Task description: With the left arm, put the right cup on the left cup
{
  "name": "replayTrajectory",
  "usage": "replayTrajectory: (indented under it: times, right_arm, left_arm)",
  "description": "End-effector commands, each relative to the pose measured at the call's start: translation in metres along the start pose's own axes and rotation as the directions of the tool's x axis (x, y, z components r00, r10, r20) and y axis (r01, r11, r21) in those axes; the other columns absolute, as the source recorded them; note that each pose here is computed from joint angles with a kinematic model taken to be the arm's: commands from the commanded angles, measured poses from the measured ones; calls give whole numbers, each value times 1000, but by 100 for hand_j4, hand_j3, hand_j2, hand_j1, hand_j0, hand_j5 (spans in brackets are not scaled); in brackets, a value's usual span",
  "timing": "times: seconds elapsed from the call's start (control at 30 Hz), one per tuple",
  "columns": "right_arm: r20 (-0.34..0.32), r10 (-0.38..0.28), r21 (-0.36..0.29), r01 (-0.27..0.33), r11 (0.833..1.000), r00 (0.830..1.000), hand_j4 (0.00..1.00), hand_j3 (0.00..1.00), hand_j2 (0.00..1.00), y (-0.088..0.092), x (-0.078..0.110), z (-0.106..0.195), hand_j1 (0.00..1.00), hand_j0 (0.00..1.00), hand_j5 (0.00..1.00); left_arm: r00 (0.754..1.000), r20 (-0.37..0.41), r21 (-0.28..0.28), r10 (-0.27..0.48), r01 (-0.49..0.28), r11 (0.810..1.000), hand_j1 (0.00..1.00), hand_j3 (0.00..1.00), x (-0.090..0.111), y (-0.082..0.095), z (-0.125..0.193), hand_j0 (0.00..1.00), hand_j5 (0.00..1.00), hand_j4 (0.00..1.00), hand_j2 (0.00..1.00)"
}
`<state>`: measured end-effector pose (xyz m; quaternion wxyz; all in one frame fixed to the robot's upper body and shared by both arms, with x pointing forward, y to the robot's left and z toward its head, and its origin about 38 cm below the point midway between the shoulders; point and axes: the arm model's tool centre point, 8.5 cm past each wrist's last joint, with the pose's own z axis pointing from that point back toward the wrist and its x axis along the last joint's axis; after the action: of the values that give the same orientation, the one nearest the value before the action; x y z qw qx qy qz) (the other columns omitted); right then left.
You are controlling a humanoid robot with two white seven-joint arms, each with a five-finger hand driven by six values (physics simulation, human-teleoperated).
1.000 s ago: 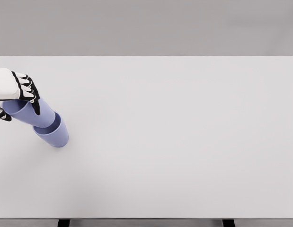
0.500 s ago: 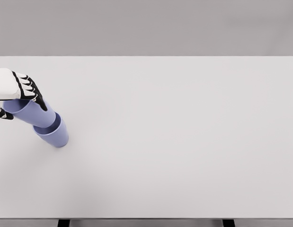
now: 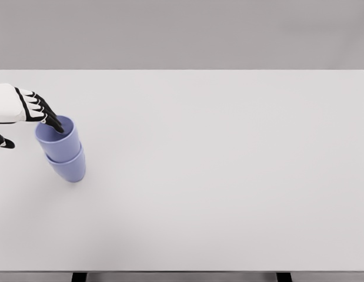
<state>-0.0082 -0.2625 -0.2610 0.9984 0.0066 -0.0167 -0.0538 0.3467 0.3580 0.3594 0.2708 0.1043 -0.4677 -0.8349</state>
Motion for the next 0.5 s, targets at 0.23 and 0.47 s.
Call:
replayTrajectory:
  times: [0.23,0.47]
  right_arm:
    - [0,0,0,0,1000,1000,100,100,100,0,0,0,100,100,100]
    - [0,0,0,0,1000,1000,100,100,100,0,0,0,100,100,100]
  left_arm:
    - [998,22,112,-60,57,992,100,100,8,43,6,100,100,100,100]
    - [983,155,132,-96,76,988,100,100,23,64,-35,100,100,100,100]
